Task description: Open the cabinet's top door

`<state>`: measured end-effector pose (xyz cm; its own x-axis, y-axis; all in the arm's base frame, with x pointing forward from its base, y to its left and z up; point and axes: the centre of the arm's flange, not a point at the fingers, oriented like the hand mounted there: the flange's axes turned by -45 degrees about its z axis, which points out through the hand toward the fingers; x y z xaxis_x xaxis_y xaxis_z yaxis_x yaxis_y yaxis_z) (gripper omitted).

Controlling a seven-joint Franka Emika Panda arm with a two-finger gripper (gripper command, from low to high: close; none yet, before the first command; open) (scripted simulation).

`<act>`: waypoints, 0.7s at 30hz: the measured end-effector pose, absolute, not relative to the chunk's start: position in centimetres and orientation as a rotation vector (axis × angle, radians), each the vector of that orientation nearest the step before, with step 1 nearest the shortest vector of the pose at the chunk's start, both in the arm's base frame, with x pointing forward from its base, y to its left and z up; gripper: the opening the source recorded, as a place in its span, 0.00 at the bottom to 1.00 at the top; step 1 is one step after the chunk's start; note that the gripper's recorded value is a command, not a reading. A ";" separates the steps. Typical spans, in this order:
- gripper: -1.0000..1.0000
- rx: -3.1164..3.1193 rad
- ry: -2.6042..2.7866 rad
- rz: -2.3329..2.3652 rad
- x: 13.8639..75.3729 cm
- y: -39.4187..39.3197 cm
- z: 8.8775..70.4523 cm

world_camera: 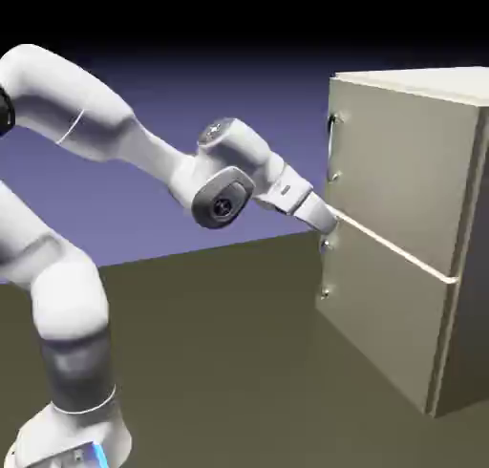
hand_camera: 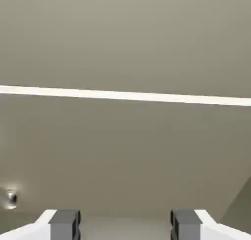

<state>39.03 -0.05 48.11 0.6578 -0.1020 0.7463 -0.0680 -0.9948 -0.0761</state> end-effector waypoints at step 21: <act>0.50 -1.755 1.263 -1.294 36.5 1.2 61.4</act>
<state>36.55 1.15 61.44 0.0668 -0.9319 0.3565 -0.3337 -0.3576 -0.8722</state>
